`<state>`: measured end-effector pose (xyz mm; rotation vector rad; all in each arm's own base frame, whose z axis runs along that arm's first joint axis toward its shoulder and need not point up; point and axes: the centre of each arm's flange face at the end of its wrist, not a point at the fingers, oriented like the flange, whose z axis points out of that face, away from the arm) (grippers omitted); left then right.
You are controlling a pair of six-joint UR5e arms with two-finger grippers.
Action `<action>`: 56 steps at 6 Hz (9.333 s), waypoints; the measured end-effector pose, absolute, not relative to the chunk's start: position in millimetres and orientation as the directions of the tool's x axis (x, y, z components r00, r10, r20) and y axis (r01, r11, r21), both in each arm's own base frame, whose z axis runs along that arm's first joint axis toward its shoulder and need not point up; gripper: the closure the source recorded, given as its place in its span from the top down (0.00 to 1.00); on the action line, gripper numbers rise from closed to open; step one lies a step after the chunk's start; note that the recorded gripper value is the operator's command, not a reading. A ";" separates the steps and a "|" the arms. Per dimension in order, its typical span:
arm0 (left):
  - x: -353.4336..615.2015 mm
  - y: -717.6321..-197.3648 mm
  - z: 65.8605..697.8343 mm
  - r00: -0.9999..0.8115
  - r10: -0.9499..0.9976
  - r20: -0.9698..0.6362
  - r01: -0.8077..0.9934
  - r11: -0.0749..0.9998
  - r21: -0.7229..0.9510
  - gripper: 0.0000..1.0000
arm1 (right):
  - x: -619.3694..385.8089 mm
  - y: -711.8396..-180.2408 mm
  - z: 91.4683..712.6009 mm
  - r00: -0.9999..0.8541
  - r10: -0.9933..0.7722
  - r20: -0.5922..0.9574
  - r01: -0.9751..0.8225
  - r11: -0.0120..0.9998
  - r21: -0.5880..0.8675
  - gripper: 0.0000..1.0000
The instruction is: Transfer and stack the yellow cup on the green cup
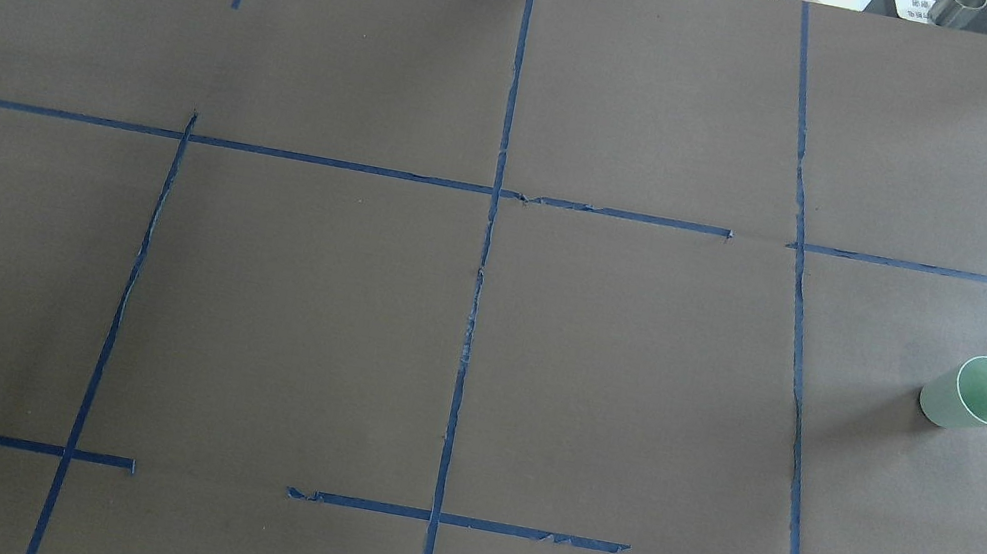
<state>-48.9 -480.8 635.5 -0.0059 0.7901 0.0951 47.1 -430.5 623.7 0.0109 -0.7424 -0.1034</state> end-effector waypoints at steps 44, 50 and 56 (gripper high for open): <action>130.3 -335.0 770.1 0.280 -0.947 -0.158 0.695 0.087 0.714 0.48 | 39.9 -435.2 606.6 0.679 -0.122 0.724 0.089 0.992 0.084 1.00; 162.7 -512.1 683.2 0.613 -0.608 -0.505 0.758 0.270 0.594 0.31 | 36.5 -434.4 613.8 0.677 -0.113 0.727 0.094 0.993 0.066 1.00; 351.6 -628.8 334.5 0.693 -0.053 -0.719 0.707 0.247 0.663 0.31 | 34.6 -435.0 616.0 0.665 -0.108 0.739 0.095 0.994 0.060 1.00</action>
